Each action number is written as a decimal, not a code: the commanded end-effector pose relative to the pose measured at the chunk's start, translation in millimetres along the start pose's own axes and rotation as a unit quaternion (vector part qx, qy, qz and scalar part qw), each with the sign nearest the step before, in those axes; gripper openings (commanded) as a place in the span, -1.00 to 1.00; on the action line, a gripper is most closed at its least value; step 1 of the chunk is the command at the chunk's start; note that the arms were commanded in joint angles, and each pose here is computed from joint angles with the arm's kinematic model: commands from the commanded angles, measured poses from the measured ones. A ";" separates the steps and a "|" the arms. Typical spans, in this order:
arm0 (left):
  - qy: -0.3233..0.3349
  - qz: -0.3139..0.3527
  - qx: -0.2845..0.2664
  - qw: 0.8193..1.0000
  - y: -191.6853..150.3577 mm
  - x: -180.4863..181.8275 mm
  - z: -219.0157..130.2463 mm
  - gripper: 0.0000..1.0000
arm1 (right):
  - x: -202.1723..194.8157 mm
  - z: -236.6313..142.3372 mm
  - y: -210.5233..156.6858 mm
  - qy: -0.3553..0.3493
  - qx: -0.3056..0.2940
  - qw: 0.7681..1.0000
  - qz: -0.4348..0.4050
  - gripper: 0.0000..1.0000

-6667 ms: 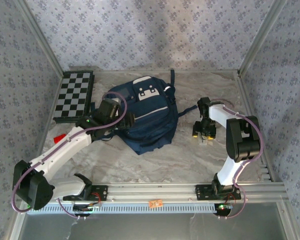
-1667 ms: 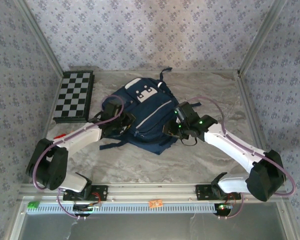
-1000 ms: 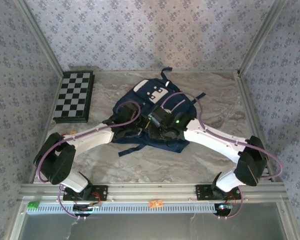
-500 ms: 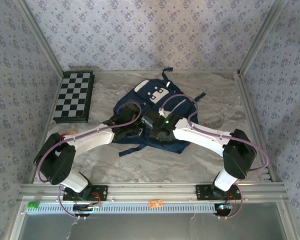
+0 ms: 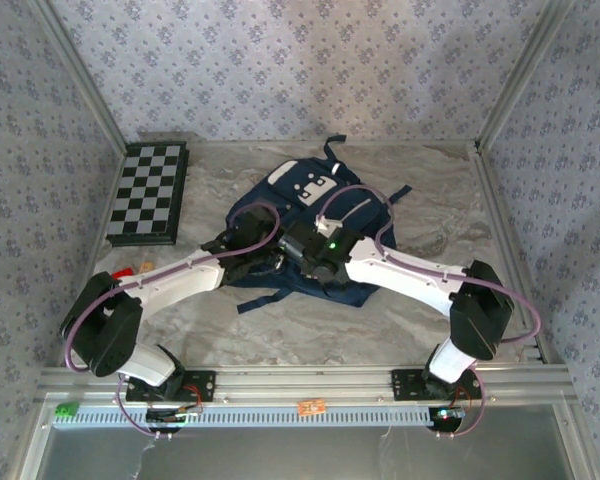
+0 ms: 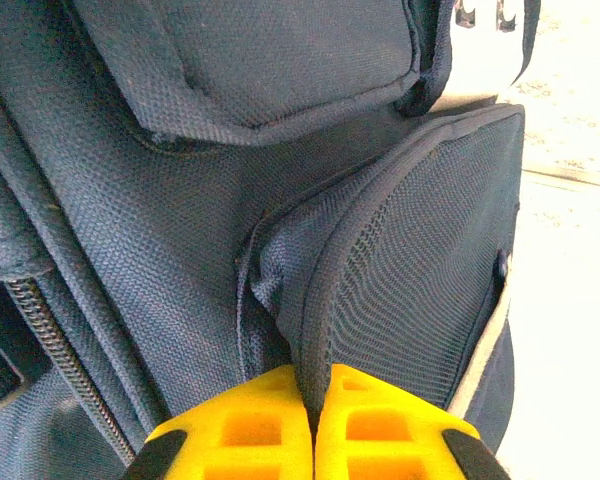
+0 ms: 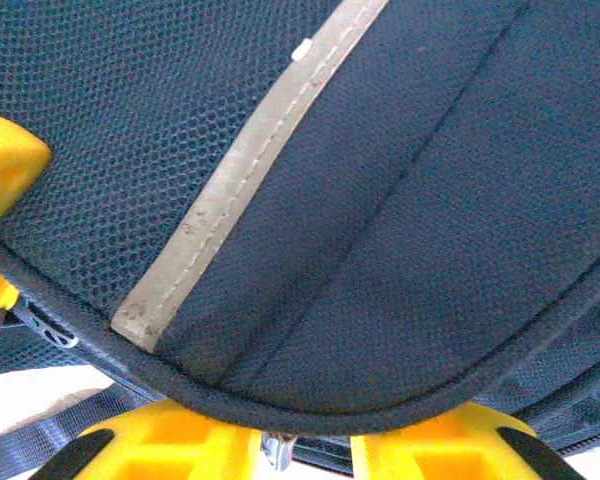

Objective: Pack the student bag

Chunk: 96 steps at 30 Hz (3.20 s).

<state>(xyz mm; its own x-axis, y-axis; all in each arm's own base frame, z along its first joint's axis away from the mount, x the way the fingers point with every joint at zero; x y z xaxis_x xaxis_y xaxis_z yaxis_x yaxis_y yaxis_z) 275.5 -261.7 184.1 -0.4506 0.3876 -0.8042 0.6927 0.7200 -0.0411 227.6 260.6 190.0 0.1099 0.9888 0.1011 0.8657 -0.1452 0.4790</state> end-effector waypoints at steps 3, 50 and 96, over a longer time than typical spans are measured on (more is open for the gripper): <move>-0.024 0.008 -0.006 1.000 -0.2 -12.3 -16.2 -1.00 | 2.9 5.8 4.0 -0.019 0.000 0.999 -0.041 -0.44; -0.008 0.011 0.025 1.000 19.7 38.2 -42.8 0.05 | 40.0 31.8 -5.6 0.162 0.064 0.973 -0.151 -1.00; -0.011 0.051 0.022 0.998 117.8 9.8 -66.2 0.11 | 31.3 21.6 9.0 0.151 0.055 0.972 -0.172 -1.00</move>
<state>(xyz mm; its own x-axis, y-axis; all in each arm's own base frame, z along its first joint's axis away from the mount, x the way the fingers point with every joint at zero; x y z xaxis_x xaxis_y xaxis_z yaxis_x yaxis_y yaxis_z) 331.6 -123.4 212.6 -0.3113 0.5285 -0.7898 0.7825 0.6141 0.1025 247.2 290.8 172.8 -0.3626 0.9150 0.1772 0.8614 0.2564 0.4385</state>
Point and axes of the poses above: each hand's point on the last joint's axis, 136 mm out from that joint toward the fingers, its own z axis out along the fingers, its own x axis along the line the jaws close on, y = z × x, the point moved 6 cm from there along -z, back along the fingers, and after that the axes turned 1 degree about z, right-handed, at the moved point
